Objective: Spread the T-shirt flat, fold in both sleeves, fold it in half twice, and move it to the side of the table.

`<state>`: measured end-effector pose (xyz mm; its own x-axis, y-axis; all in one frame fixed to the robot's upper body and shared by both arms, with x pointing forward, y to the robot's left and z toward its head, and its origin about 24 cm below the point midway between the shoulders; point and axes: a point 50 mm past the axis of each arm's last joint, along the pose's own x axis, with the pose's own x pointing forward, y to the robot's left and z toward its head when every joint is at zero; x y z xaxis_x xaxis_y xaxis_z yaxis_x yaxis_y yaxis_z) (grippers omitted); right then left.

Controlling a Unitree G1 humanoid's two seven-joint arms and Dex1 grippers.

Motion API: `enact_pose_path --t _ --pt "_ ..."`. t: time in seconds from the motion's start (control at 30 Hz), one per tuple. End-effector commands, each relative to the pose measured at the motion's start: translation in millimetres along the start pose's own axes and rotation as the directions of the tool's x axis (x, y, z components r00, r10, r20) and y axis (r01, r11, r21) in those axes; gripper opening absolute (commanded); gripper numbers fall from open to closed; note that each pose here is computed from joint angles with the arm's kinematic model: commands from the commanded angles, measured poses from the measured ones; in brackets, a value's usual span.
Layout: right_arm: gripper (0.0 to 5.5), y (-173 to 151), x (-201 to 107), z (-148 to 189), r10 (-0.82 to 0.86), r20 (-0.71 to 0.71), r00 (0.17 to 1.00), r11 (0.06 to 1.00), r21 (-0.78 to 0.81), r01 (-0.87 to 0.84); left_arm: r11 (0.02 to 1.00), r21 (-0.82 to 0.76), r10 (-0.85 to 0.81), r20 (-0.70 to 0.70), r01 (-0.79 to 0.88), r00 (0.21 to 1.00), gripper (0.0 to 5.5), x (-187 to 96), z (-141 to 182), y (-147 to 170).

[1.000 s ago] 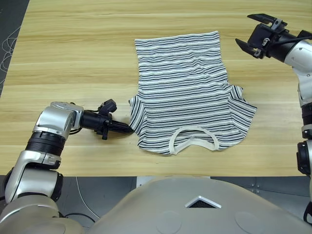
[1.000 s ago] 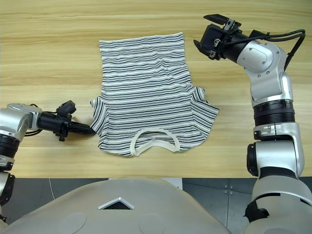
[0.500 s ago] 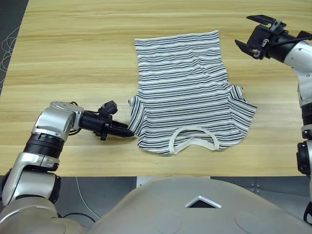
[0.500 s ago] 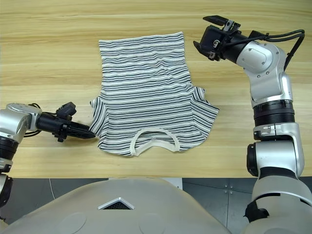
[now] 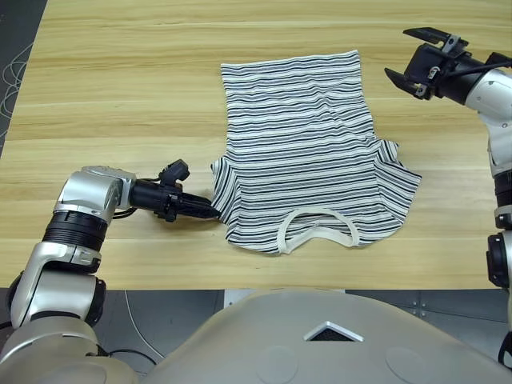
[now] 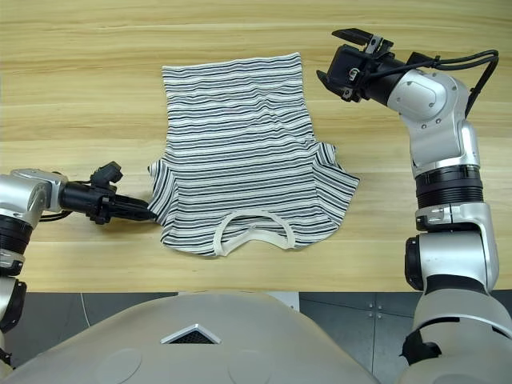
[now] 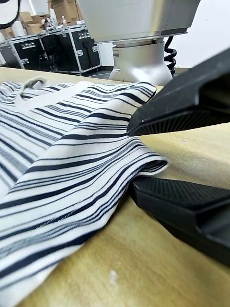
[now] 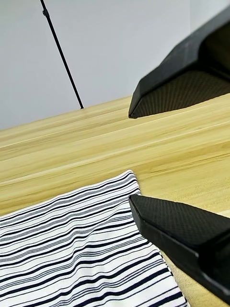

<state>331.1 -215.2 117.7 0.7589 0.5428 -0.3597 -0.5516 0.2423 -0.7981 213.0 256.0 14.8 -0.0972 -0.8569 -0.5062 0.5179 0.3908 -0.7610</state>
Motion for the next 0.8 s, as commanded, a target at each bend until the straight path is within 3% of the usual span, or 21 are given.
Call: enact_pose_path --t 0.03,0.27,0.53,0.8 --pt "2.97 1.5 -0.9 -0.7 0.016 -0.014 1.000 1.000 -0.011 -0.016 0.995 -0.055 0.086 -0.063 -0.089 0.994 1.63 5.0 -14.6 9.9" --pt "2.97 3.0 -0.8 -1.2 0.020 -0.015 1.000 1.000 -0.010 -0.020 0.995 -0.064 0.071 -0.078 -0.076 0.994 1.63 11.3 -17.4 11.0" --pt "2.97 3.2 -0.7 -0.6 0.021 -0.013 1.000 1.000 -0.012 -0.021 0.996 -0.053 0.072 -0.100 -0.078 0.992 0.11 11.5 -19.2 10.6" --pt "2.97 4.8 1.5 0.0 0.025 -0.009 1.000 1.000 -0.010 -0.025 0.996 -0.041 0.074 -0.079 -0.078 0.994 0.11 10.3 -14.0 10.1"
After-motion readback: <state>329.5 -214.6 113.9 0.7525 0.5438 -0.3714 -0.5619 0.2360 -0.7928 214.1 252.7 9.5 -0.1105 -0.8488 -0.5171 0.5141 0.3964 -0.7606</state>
